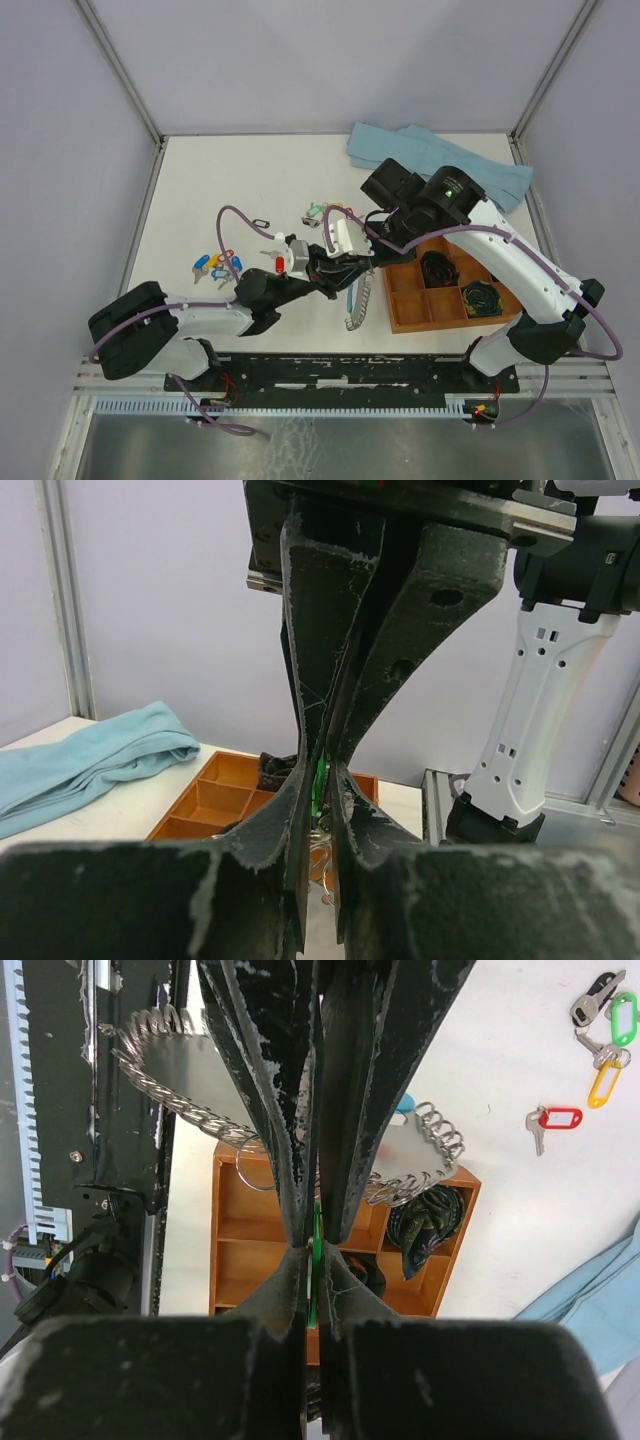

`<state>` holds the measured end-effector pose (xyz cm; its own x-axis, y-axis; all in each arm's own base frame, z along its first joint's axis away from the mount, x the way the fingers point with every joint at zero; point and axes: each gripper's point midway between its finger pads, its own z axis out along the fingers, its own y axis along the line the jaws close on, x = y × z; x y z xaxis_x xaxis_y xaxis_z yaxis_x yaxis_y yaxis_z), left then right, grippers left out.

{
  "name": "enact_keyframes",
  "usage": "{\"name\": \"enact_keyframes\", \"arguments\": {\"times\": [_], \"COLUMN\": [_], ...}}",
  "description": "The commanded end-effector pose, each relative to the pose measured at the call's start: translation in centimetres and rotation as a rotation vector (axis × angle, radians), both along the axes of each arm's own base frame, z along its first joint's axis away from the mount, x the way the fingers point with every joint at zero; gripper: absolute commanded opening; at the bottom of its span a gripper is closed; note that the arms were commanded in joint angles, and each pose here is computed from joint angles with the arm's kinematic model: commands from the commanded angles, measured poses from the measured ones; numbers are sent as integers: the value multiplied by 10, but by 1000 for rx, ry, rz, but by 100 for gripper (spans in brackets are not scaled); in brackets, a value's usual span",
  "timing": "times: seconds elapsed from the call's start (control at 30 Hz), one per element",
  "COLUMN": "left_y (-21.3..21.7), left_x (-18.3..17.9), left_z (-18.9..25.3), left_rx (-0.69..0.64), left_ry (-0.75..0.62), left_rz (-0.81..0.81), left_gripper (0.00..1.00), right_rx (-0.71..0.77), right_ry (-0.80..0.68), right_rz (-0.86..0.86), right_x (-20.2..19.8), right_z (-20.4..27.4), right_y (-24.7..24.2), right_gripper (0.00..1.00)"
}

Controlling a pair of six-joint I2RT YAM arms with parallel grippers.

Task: Remove the keys from the keyring
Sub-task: Remove the key from the keyring.

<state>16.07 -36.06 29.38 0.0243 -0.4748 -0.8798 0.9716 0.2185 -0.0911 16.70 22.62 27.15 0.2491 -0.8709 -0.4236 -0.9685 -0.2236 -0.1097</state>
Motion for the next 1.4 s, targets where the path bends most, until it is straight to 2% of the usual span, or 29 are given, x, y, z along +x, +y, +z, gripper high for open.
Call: {"name": "enact_keyframes", "arguments": {"times": [0.0,0.1,0.13,0.27,0.33,0.73,0.97,1.13,1.3,1.37], "left_y": [-7,-8,-8,-9,-6,23,28,29,32,33], "left_x": [-1,-3,-4,-2,0,3,0,-3,-5,-6], "left_z": [15,12,12,8,7,32,39,42,44,45], "left_rx": [-23,-10,-8,19,21,-93,-115,-127,-141,-146], "left_ry": [-8,-17,-19,-10,1,5,-2,-9,-11,-12], "left_rz": [-32,-48,-53,-57,-48,30,27,15,12,10], "left_gripper": [18,4,3,3,3,3,3,3,3,3], "right_rx": [51,50,51,54,58,77,134,163,192,211], "right_ry": [-17,-16,-19,-21,-24,-3,39,66,94,109], "right_rz": [20,20,19,17,15,7,-14,-30,-44,-51], "right_x": [-2,-2,-2,-2,-2,-5,-6,-6,-6,-7], "right_z": [13,12,13,14,15,8,10,11,12,14], "right_y": [8,8,7,7,7,10,12,13,13,14], "right_gripper": [1,1,1,2,6,20,21,26,26,23]}}
